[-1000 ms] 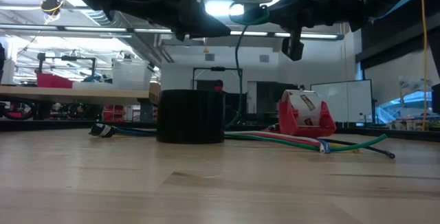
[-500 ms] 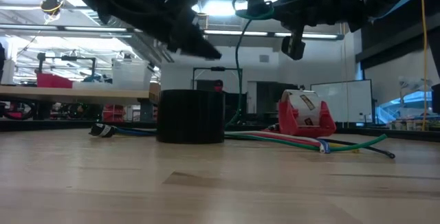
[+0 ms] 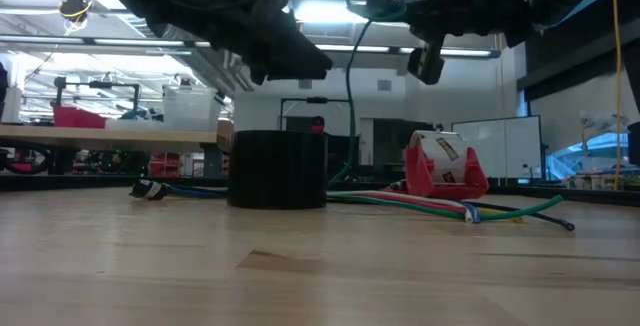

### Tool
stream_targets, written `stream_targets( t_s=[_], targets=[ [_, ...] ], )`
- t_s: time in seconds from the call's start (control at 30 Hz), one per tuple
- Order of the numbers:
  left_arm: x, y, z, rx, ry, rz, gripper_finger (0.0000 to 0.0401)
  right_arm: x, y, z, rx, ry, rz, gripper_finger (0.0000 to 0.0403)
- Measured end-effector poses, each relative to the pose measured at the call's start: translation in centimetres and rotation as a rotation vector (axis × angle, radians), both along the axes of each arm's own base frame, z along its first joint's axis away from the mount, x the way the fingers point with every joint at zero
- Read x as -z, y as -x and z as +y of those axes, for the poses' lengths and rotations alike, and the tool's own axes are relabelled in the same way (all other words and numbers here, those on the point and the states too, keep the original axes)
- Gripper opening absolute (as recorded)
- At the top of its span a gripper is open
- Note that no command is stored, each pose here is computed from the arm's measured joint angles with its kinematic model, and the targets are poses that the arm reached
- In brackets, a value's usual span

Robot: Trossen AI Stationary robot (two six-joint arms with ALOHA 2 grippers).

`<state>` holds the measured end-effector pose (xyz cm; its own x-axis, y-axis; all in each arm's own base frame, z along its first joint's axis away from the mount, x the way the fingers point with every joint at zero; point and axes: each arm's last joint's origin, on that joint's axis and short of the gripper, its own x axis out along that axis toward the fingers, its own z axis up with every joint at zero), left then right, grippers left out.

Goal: Coil cords
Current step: Uncoil the green wire from the black spool

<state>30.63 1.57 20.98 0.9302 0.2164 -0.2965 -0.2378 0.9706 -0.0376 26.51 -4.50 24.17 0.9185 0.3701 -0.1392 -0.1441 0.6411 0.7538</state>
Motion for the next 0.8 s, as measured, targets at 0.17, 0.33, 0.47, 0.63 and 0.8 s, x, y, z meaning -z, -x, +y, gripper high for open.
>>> stream_targets(
  t_s=[0.17, 0.33, 0.47, 0.63, 0.8],
  targets=[
    [-0.4, -0.2, -0.2, 0.036, 0.006, -0.048, 0.0153, -0.1, 0.0, 0.1, -0.018, 0.01, -0.015, 0.0002],
    [-0.4, -0.8, -0.8, 0.094, -0.061, -0.104, 0.015, -0.4, 0.0, 0.1, -0.034, 0.016, -0.049, 0.0002],
    [0.5, -1.3, -0.8, 0.097, -0.074, -0.092, 0.015, -0.5, 0.0, 0.1, -0.044, 0.013, -0.054, 0.0002],
    [0.7, -2.6, -0.7, 0.093, -0.078, -0.119, 0.0147, -0.5, 0.0, 0.1, -0.044, 0.013, -0.053, 0.0002],
    [1.1, -4.5, -0.7, 0.11, -0.145, -0.108, 0.0149, -0.5, 0.0, 0.1, -0.044, 0.01, -0.05, 0.0002]
  ],
)
